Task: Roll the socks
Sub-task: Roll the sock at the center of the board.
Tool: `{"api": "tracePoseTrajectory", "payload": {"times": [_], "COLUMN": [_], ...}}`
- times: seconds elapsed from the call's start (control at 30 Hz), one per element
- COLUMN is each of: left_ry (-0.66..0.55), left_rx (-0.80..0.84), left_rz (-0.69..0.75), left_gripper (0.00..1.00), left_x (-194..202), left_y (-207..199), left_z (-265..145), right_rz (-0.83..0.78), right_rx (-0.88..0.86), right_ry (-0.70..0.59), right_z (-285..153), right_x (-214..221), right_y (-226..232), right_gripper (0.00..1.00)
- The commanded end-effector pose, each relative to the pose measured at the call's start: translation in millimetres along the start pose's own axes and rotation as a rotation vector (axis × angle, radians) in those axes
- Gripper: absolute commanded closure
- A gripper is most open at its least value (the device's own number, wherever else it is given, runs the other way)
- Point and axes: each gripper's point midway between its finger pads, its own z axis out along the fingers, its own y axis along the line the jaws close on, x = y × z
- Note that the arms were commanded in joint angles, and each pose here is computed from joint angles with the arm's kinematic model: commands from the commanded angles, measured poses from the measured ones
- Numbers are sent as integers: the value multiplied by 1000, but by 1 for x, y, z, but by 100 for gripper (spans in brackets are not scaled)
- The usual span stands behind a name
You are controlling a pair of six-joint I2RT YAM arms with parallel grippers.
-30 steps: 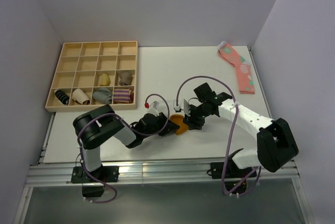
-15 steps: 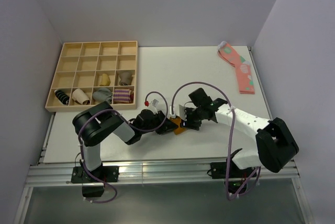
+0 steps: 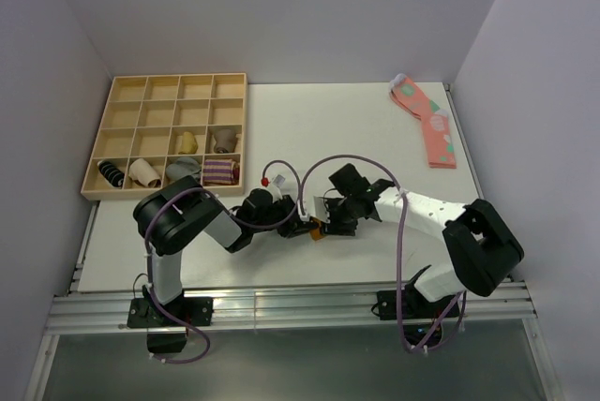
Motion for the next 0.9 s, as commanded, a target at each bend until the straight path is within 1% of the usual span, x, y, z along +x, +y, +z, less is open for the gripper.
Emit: {"api": "tracePoseTrajectory", "payload": {"times": [0.0,0.2,0.3,0.4,0.43,0.47,0.5,0.63,0.8,0.87], "left_ry": [80,101,117,131,132,135,139,134,121,113], "left_rx": [-442,-444,-449,-447,-443,-443,-446,-433,-423,-419], "left_rz": [-36,-45,-44,-48,-49,-50,-52,-51,-19,-5], "left_gripper": [100,100,100,100,100,100,100,100,100,100], "left_x": [28,28,29,30,30,31,32,31,27,26], "left_y": [128,130,132,134,134,134,135,134,129,126], "left_z": [-30,-29,-28,-26,-25,-24,-24,-24,-24,-24], "right_rz": [-11,17,43,63,73,82,89,113,141,149], "right_rx": [-50,-54,-67,-83,-98,-105,-114,-134,-150,-160], "right_ry": [-17,-28,-23,-16,-12,-7,6,25,37,34], "right_z": [11,14,16,18,18,20,20,21,23,23], "right_x": [-5,-15,-17,-19,-19,-19,-17,-15,-14,-15], "right_y": [10,1,-1,-2,0,0,1,3,4,5], "right_gripper": [42,42,45,51,56,58,63,73,81,82]}}
